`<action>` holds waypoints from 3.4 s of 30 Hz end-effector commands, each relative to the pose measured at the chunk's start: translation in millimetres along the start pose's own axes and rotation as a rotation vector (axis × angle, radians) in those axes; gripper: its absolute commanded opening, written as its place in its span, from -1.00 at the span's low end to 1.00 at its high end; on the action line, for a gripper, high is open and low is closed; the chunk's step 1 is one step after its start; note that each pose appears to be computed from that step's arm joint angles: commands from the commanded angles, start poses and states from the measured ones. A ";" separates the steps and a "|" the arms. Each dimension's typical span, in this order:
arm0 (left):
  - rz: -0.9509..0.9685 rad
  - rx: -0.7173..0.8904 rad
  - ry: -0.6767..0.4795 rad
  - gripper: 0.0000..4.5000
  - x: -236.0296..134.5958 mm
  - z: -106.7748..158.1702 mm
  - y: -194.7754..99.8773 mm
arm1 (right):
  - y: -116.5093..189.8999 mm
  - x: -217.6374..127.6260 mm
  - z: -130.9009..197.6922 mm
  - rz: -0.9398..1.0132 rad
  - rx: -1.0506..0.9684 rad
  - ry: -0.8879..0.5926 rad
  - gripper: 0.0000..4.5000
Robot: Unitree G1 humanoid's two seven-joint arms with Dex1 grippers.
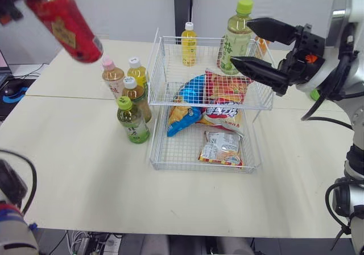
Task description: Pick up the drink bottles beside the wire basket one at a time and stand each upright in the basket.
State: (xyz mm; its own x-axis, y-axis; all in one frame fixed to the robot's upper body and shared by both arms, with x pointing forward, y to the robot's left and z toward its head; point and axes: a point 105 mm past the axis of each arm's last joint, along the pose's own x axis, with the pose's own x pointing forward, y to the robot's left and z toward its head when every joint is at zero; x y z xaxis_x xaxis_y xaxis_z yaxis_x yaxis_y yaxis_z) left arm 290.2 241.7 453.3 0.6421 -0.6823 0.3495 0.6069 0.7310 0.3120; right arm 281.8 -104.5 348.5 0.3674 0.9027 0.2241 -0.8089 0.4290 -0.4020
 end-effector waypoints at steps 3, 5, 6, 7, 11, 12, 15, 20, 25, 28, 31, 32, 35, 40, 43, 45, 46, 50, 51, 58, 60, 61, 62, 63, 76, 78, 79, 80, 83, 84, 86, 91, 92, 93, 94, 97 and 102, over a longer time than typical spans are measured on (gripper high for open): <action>-0.129 0.042 -0.105 -0.39 52.3 18.5 -20.4 | -0.3 -0.2 14.0 -0.039 -0.071 -0.038 1.00; -0.156 0.015 -0.117 -0.39 67.7 13.6 -25.7 | -0.8 0.1 13.0 -0.049 -0.074 -0.033 1.00; -0.170 0.012 -0.116 -0.39 77.8 8.0 -30.1 | -0.9 -0.5 12.4 -0.054 -0.076 -0.029 1.00; -0.175 -0.011 -0.121 -0.39 87.0 3.1 -33.4 | -1.1 -0.9 11.9 -0.059 -0.077 -0.027 1.00; -0.201 -0.059 -0.090 -0.39 122.2 -26.2 -52.2 | -1.6 -3.6 11.2 -0.078 -0.085 -0.017 1.00; -0.205 -0.052 -0.076 -0.39 128.9 -34.2 -56.0 | -1.1 -4.3 10.4 -0.081 -0.087 -0.012 1.00; -0.198 -0.061 -0.042 -0.39 144.7 -53.8 -61.4 | 0.9 -5.9 8.1 -0.089 -0.090 -0.002 1.00; -0.206 -0.068 -0.010 -0.39 161.5 -74.8 -68.9 | 3.4 -9.2 6.7 -0.105 -0.092 0.005 1.00; -0.241 -0.090 -0.010 -0.39 173.3 -86.8 -78.3 | 4.6 -10.0 5.8 -0.116 -0.092 0.006 1.00; -0.249 -0.101 -0.014 -0.39 179.8 -91.2 -81.5 | 4.2 -10.7 6.0 -0.124 -0.096 0.006 1.00; -0.258 -0.111 -0.019 -0.39 186.5 -94.5 -85.5 | 3.4 -11.6 5.6 -0.131 -0.097 0.008 1.00; -0.261 -0.111 -0.017 -0.39 188.3 -96.0 -86.5 | 3.3 -11.7 5.3 -0.133 -0.097 0.008 1.00; -0.267 -0.120 -0.013 -0.39 192.1 -99.8 -88.8 | 2.7 -12.1 5.2 -0.140 -0.099 0.009 1.00; -0.318 -0.130 -0.038 -0.06 194.0 -99.9 -97.2 | 2.0 -12.7 6.5 -0.147 -0.101 0.007 1.00; -0.317 -0.123 -0.037 0.31 193.7 -101.0 -97.3 | 2.1 -14.1 6.4 -0.147 -0.102 0.010 1.00; -0.305 -0.121 -0.040 0.59 191.8 -100.0 -93.6 | 2.4 -14.5 6.1 -0.144 -0.102 0.013 1.00; -0.296 -0.118 -0.041 0.73 190.2 -99.2 -90.8 | 2.5 -14.6 6.2 -0.142 -0.102 0.013 1.00; -0.249 -0.104 -0.055 0.99 178.3 -91.5 -74.4 | 2.2 -14.5 6.7 -0.136 -0.102 0.012 1.00; -0.242 -0.098 -0.061 0.99 173.8 -88.3 -70.5 | 2.0 -14.7 6.6 -0.135 -0.101 0.012 1.00; -0.176 -0.035 -0.116 0.99 123.7 -47.9 -37.7 | -0.6 -12.5 4.6 -0.122 -0.093 0.018 1.00; -0.169 -0.010 -0.113 0.99 103.9 -35.9 -30.4 | -1.8 -12.6 4.5 -0.120 -0.092 0.023 1.00; -0.166 -0.005 -0.110 0.99 98.7 -33.2 -29.1 | -2.1 -12.8 4.5 -0.120 -0.092 0.024 1.00; -0.153 -0.003 -0.106 0.99 91.3 -29.9 -25.5 | -2.7 -13.2 4.7 -0.121 -0.092 0.025 1.00; -0.122 0.007 -0.095 0.99 77.0 -25.8 -17.0 | -3.7 -14.2 5.3 -0.124 -0.095 0.027 1.00; 0.500 -0.009 0.243 0.99 -115.3 -114.4 64.6 | -6.7 -24.3 9.4 -0.115 -0.100 0.048 1.00; 0.508 -0.018 0.301 0.99 -129.1 -136.0 55.3 | -1.1 -18.9 8.5 -0.061 -0.077 0.042 1.00; 0.511 -0.033 0.325 0.99 -136.8 -147.2 48.0 | 2.9 -13.5 7.8 -0.020 -0.068 0.039 1.00; 0.518 -0.047 0.339 0.99 -142.8 -154.6 42.2 | 6.3 -9.4 7.1 0.013 -0.061 0.038 1.00; 0.545 -0.076 0.363 0.99 -157.3 -167.9 27.3 | 18.9 -0.2 4.2 0.129 -0.017 0.033 1.00; 0.558 -0.090 0.363 0.99 -162.0 -171.3 22.2 | 23.5 3.0 3.1 0.173 0.004 0.032 1.00; 0.580 -0.108 0.362 0.99 -169.0 -175.3 12.9 | 28.2 8.2 1.4 0.236 0.029 0.031 1.00; 0.597 -0.137 0.345 0.99 -174.3 -179.9 -10.3 | 28.2 14.5 -1.6 0.287 0.052 0.026 1.00; 0.596 -0.137 0.346 0.99 -174.3 -179.8 -13.9 | 28.3 15.4 -2.4 0.292 0.052 0.025 1.00; 0.603 -0.133 0.342 0.99 -174.5 -179.0 -15.0 | 28.2 16.2 -2.9 0.296 0.054 0.024 1.00; 0.607 -0.131 0.339 0.99 -173.7 -178.1 -15.6 | 27.9 16.8 -3.5 0.297 0.054 0.023 1.00; 0.611 -0.125 0.318 0.99 -160.8 -178.3 -12.8 | 27.2 18.4 -4.5 0.293 0.051 0.016 1.00; 0.618 -0.120 0.258 0.99 -113.4 -191.8 6.4 | 26.4 19.0 -6.5 0.252 0.030 0.017 1.00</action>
State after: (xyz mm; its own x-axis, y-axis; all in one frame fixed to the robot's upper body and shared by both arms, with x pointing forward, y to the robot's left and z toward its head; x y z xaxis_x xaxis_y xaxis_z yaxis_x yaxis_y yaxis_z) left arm 300.4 325.7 240.8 0.9735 -0.1412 0.1801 0.1434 0.9897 0.0009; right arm 276.1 -74.8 325.3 0.1498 0.9853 0.0825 -0.9191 0.1695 -0.3558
